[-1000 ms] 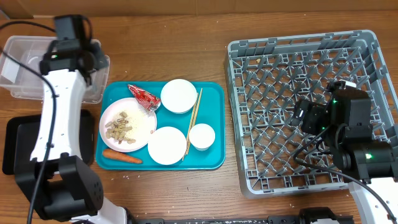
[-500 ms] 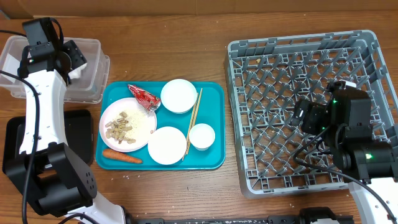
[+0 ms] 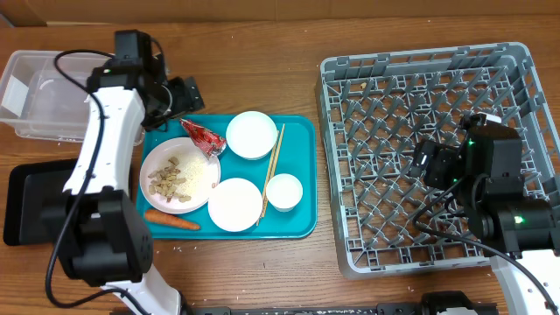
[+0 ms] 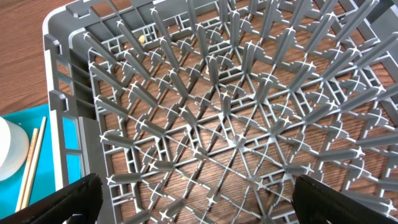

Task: Sort waste into correct bins and load items into the dishwasher
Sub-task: 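Carry the red wrapper with the left gripper into the clear bin and release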

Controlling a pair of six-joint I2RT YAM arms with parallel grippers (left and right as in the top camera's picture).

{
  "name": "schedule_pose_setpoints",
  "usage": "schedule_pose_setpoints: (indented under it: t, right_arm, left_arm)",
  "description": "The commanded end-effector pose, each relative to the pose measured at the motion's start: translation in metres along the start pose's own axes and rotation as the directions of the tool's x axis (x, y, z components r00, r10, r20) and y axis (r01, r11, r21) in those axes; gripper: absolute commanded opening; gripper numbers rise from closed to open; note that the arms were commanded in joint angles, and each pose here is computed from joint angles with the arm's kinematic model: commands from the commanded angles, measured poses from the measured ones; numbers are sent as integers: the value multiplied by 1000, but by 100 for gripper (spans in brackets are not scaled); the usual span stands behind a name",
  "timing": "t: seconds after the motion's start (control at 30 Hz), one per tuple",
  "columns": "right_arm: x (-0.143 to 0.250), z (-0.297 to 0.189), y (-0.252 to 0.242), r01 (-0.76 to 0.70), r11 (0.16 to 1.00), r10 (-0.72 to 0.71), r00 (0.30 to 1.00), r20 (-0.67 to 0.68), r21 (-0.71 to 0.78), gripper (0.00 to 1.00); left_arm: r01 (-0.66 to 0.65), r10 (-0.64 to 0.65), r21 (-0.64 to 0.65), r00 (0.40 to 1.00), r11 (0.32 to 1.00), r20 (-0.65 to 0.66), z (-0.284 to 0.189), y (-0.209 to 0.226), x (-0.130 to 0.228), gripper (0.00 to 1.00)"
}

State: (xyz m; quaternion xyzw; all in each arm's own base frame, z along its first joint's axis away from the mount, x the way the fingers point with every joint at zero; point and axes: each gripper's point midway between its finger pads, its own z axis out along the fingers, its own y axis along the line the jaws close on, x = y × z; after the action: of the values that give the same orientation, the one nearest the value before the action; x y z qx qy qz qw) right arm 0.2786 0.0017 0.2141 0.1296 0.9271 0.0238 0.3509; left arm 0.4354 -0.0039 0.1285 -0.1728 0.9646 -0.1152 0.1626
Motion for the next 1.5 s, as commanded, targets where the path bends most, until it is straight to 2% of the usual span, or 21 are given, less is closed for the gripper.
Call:
schedule_pose_setpoints:
  t: [0.0, 0.17, 0.27, 0.43, 0.57, 0.63, 0.8, 0.9, 1.03, 1.23, 1.47]
  right_arm:
    - [-11, -8, 0, -7, 1000, 7, 999, 37, 1, 100]
    - [-8, -7, -1, -6, 1000, 5, 1000, 24, 5, 100]
    - [-6, -8, -2, -5, 1000, 5, 1000, 17, 8, 100]
    - [-5, -7, -2, -5, 1000, 4, 1000, 14, 9, 100]
    - [-5, -7, -2, -5, 1000, 4, 1000, 15, 9, 100]
    - [-6, -7, -3, -5, 1000, 4, 1000, 17, 16, 100]
    - [-7, -8, -6, -5, 999, 4, 1000, 22, 33, 100]
    - [-7, -8, -6, -5, 999, 4, 1000, 23, 33, 100]
    - [-7, -8, -6, -5, 999, 4, 1000, 22, 33, 100]
    - [-7, -8, -6, -5, 999, 4, 1000, 22, 33, 100]
    - [-8, -8, -5, -6, 1000, 5, 1000, 29, 31, 100]
  left_arm:
    - [39, -44, -93, 998, 995, -46, 33, 10, 9, 89]
    - [42, -59, -141, 991, 989, -118, 66, 17, 23, 90]
    - [43, -67, -149, 986, 988, -154, 81, 21, 30, 84]
    - [39, -64, -153, 984, 988, -164, 87, 21, 32, 57]
    - [40, -63, -149, 986, 988, -153, 85, 20, 28, 22]
    - [40, -61, -144, 988, 989, -145, 83, 18, 24, 13]
    - [25, -36, -122, 995, 992, -95, 59, 8, 4, 9]
    - [26, -28, -103, 999, 994, -24, 24, 2, -22, 9]
    - [51, -35, -115, 990, 992, 137, -31, 10, -62, 6]
    - [149, -51, -242, 928, 959, 369, -88, 63, -110, 4]
    - [261, -127, -280, 899, 924, 420, -91, 122, -126, 9]
